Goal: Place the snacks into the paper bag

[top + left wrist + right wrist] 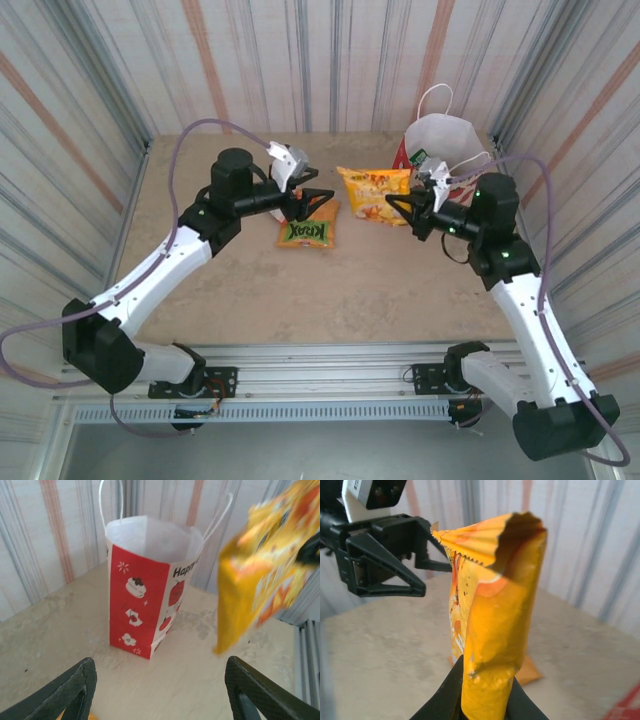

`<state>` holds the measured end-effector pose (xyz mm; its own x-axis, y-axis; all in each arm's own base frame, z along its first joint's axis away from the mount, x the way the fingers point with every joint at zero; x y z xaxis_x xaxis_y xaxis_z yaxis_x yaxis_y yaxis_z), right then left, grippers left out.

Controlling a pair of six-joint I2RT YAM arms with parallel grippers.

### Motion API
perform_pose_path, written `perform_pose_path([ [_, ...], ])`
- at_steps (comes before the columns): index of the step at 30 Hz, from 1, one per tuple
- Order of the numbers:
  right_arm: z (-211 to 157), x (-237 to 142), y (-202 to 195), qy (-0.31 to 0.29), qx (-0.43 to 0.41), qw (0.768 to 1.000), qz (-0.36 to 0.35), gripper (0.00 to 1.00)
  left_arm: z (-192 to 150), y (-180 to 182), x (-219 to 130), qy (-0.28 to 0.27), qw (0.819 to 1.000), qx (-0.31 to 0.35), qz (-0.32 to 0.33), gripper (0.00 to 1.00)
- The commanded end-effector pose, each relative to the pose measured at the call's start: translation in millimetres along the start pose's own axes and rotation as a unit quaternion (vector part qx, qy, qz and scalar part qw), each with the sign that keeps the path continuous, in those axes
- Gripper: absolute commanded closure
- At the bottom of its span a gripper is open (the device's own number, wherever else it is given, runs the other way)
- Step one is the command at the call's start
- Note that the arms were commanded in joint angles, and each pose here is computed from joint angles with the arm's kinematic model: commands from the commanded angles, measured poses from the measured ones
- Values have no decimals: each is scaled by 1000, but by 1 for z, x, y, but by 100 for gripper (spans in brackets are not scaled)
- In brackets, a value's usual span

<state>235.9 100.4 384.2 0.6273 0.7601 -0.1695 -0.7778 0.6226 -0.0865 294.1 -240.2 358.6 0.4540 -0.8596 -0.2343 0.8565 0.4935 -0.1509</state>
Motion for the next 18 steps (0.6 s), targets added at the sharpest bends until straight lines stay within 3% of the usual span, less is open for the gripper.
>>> perform_pose_path([
  [1,11,-9,-25,29,-82,996,-34,93,-2,15,3,43,999,-10,27,29],
  [13,33,-26,-126,106,-229,958,-138,96,-6,39,26,118,993,-5,17,30],
  [18,22,-15,-158,174,-270,938,-130,96,-12,49,35,135,991,-11,20,31],
])
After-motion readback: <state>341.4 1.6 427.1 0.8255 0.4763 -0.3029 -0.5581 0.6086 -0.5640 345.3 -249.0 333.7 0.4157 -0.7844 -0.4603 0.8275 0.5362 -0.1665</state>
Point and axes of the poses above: each hand's point on the last joint's axis, 136 mm out from that joint toward the fingers, its own x axis out along the fingers, its own y axis along the line the jaws close on, z = x × y, the point moved 7 cm from there along -x, back along the fingers, and after that the axes turned 4 degrees about -x, right-handed, at the moved point
